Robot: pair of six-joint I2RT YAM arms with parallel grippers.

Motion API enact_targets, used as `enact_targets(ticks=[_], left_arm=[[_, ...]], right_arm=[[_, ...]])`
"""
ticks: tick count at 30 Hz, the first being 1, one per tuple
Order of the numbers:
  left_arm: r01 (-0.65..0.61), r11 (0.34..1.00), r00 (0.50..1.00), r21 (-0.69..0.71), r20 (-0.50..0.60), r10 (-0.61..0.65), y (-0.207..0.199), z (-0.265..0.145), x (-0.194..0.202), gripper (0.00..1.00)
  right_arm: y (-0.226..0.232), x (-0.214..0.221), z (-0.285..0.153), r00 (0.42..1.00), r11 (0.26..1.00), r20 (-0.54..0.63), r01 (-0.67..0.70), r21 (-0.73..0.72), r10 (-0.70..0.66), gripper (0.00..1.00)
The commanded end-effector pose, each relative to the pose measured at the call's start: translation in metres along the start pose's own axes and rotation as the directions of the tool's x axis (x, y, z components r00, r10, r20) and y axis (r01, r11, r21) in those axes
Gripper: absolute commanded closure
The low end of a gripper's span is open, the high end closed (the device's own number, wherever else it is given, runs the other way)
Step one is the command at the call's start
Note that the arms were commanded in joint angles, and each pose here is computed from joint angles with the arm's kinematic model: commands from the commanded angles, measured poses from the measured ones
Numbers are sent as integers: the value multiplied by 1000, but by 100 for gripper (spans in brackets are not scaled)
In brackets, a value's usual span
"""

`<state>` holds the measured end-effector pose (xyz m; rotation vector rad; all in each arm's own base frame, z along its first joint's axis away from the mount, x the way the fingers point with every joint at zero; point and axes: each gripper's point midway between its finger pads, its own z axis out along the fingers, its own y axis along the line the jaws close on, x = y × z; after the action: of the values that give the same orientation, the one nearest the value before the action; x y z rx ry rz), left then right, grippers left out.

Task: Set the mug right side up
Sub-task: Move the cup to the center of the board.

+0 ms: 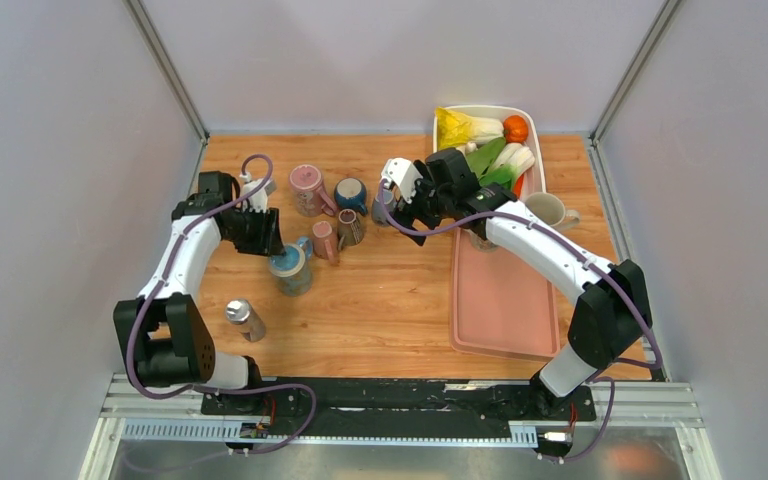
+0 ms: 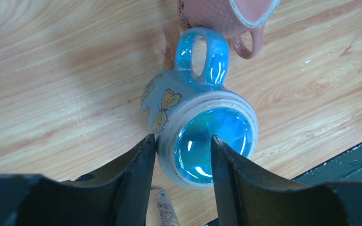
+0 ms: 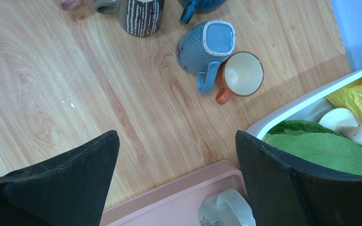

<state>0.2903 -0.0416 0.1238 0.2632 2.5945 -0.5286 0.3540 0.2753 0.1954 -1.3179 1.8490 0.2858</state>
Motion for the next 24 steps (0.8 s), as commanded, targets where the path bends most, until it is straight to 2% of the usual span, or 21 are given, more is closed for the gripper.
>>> enact_targets(ticks=[1,5,11,18,24], left_arm=[[-88,996,996,24,5,87,3,3,-3,49],[-198,973,980,122,-2,200,-7,7,5,58],[-267,931,958,248,-39,285,-28,9,25,65],[-353,878,912,324,-89,400,-57,15,49,67],[-452,810,855,373,-79,513,-87,25,51,67]], right_arm=[[-1,-11,-7,999,1000,43,20,13,-20,0],[-1,-10,-8,999,1000,41,21,11,-21,0],[4,-6,-11,999,1000,33,27,-4,-27,0],[5,-5,-12,999,1000,31,29,-8,-29,0],[8,-1,-10,999,999,26,36,-22,-35,0]])
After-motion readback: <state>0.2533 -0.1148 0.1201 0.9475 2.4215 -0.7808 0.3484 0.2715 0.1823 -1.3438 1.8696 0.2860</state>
